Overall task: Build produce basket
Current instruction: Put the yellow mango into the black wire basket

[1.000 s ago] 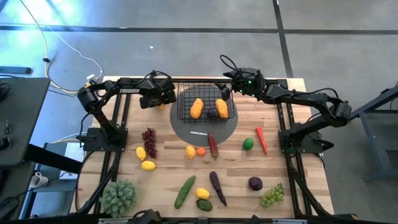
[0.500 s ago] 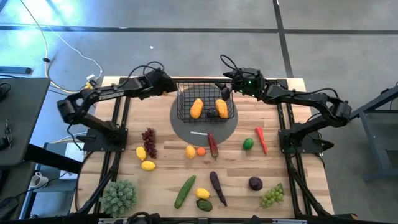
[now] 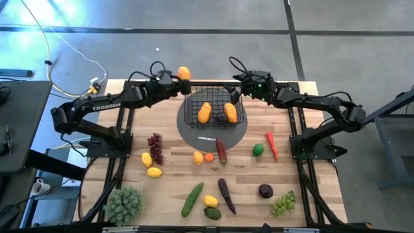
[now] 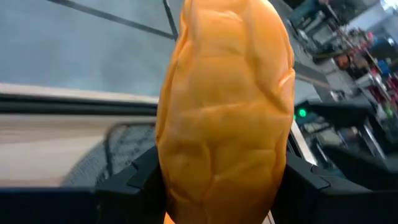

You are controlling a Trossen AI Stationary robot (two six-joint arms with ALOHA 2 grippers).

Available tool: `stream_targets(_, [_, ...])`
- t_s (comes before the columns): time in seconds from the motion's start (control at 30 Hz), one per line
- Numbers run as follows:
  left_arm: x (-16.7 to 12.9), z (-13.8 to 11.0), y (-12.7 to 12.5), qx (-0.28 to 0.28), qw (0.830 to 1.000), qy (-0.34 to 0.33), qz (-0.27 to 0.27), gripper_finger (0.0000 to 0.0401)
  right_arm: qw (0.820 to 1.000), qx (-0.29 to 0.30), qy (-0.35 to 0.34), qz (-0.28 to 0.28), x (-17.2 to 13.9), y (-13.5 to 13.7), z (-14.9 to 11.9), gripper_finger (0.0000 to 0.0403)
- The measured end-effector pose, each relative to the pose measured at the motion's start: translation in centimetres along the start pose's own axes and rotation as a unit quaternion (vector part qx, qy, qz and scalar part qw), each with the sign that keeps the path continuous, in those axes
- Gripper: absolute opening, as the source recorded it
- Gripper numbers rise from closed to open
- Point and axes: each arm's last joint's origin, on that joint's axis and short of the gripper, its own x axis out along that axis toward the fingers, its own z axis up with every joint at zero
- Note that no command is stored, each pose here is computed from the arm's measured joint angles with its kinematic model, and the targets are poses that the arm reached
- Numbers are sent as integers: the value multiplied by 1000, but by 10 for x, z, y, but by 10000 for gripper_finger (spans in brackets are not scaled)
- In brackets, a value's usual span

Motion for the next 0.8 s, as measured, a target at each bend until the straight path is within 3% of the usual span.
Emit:
stream_targets(0.37, [2, -27, -14, 29, 999, 37, -12, 197, 1000, 0, 4, -1, 0, 0, -1, 317])
stream_targets(0.63, [-2, -4, -39, 104, 993, 41, 33, 197, 1000, 0, 4, -1, 0, 0, -1, 317])
stream_targets(0.8, [5, -3, -46, 123, 989, 59, 55, 197, 1000, -1, 9, -13, 0, -1, -2, 317])
